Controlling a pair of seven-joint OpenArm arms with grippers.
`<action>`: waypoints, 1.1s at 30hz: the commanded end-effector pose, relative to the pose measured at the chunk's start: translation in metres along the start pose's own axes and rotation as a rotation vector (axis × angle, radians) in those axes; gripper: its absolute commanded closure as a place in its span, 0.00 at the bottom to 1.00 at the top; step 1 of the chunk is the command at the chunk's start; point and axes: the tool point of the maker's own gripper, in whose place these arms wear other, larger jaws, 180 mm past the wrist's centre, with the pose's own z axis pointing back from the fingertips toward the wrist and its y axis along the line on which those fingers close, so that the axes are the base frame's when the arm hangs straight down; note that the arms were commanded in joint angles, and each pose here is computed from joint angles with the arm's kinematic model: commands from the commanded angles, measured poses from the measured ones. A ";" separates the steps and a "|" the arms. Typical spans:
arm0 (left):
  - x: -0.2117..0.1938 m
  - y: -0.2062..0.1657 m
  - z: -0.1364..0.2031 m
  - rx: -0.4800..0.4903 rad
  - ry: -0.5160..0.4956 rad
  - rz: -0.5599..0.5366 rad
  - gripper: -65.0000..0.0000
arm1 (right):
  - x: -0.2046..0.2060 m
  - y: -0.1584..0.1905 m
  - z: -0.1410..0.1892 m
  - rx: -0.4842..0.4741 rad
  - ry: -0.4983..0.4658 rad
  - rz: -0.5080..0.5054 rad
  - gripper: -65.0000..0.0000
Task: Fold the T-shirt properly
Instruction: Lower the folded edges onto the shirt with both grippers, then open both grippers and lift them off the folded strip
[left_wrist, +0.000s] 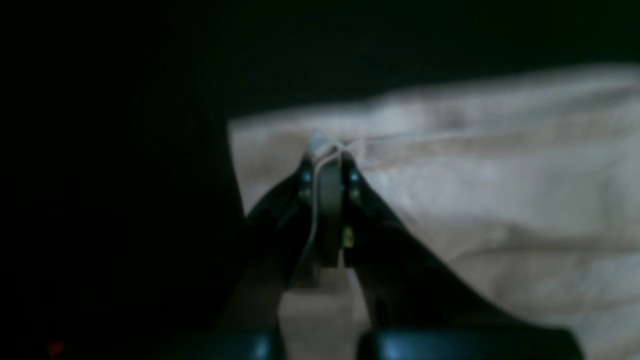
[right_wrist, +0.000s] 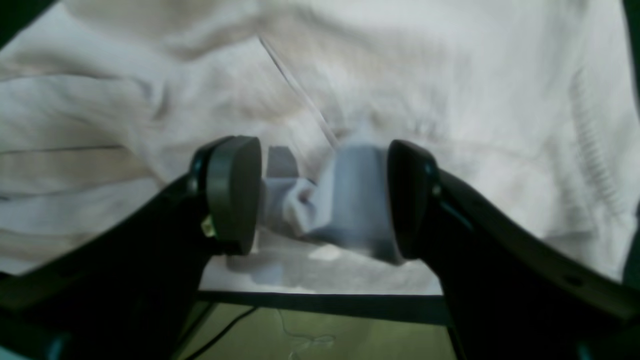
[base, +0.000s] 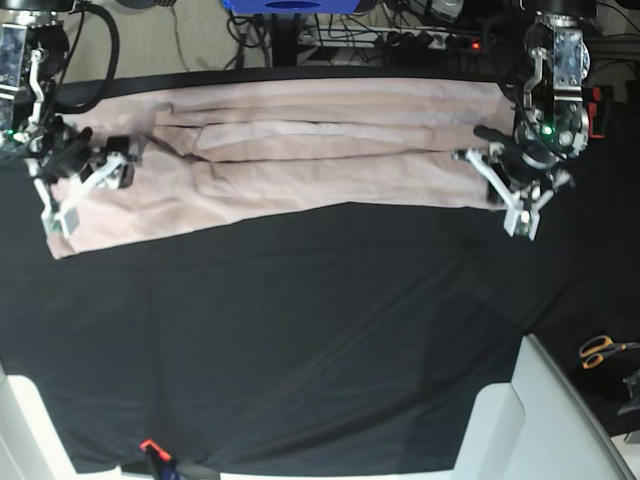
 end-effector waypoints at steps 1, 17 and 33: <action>0.011 0.006 0.004 0.011 -0.033 -0.011 1.00 | 0.021 0.000 0.009 0.002 -0.068 0.023 0.41; 0.052 0.007 0.007 0.017 -0.123 -0.030 1.00 | 0.038 0.010 0.019 0.011 -0.117 0.054 0.41; 0.016 0.003 0.023 -0.005 -0.057 -0.118 1.00 | 0.039 0.011 0.018 0.014 -0.120 0.051 0.41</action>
